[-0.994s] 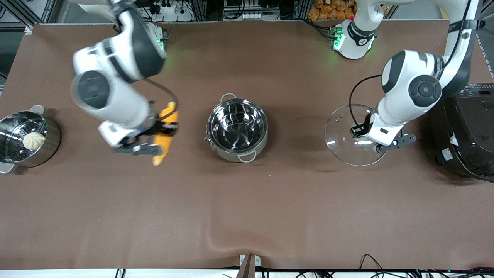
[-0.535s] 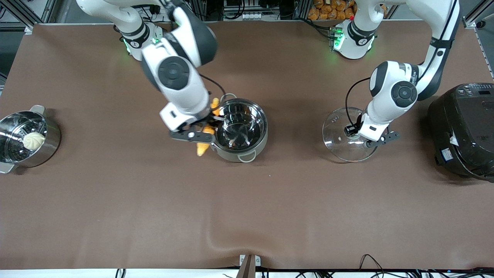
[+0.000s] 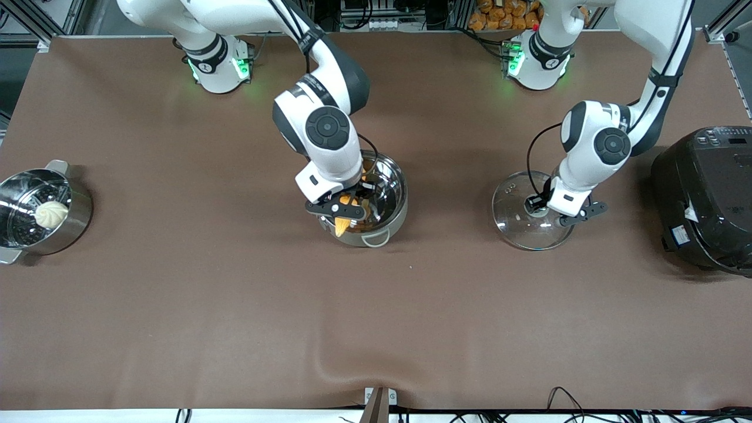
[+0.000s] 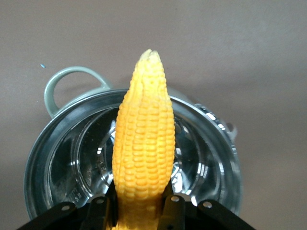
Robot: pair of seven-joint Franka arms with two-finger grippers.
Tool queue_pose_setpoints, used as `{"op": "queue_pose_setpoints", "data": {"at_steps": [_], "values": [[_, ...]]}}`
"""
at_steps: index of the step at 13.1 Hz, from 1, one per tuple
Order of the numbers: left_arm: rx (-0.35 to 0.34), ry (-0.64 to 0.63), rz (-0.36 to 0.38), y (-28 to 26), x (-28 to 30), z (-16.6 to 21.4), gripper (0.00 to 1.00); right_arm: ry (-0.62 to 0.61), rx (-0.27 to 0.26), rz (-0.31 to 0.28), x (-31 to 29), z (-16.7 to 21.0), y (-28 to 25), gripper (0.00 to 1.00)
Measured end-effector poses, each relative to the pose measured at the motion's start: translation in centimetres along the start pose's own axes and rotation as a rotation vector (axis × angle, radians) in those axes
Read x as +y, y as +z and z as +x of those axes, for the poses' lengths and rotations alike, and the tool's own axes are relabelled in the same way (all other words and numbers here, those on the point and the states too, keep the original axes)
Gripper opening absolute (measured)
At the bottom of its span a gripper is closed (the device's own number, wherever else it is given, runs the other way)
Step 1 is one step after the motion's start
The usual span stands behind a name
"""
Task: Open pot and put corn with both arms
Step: 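Set the lid down with the left gripper while the right gripper carries the corn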
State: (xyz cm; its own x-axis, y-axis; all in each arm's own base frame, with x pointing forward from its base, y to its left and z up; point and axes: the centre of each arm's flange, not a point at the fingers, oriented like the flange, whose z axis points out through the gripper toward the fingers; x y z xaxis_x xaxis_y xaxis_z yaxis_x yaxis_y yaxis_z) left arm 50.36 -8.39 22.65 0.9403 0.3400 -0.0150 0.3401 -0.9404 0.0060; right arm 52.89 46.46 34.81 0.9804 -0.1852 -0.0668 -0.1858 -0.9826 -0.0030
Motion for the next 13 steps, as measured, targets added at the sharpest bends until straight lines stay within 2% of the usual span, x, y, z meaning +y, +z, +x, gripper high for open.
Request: {"op": "queue_pose_setpoints", "data": {"at_steps": [4,6,9,10,12,13], "values": [[-0.015,0.002,0.006,1.0,-0.1,-0.1,0.50,0.008,0.004,-0.002,-1.5,-1.1,2.4,0.37],[-0.007,0.003,0.002,0.7,0.1,0.1,0.66,0.007,0.003,-0.005,-1.5,-1.2,2.6,0.37],[0.010,0.004,-0.004,-2.2,0.7,1.3,0.97,-0.004,-0.004,-0.013,-1.9,-1.9,3.0,0.37],[0.003,0.007,0.003,-3.7,0.9,1.8,1.00,-0.010,-0.006,-0.017,-2.0,-2.3,3.2,0.37],[-0.017,0.035,0.019,-6.5,1.0,2.7,1.00,-0.021,-0.011,-0.024,-2.4,-3.2,3.7,0.37],[-0.028,0.046,0.025,-7.7,0.8,3.2,1.00,-0.026,-0.013,-0.027,-2.5,-3.5,3.8,0.41]]}}
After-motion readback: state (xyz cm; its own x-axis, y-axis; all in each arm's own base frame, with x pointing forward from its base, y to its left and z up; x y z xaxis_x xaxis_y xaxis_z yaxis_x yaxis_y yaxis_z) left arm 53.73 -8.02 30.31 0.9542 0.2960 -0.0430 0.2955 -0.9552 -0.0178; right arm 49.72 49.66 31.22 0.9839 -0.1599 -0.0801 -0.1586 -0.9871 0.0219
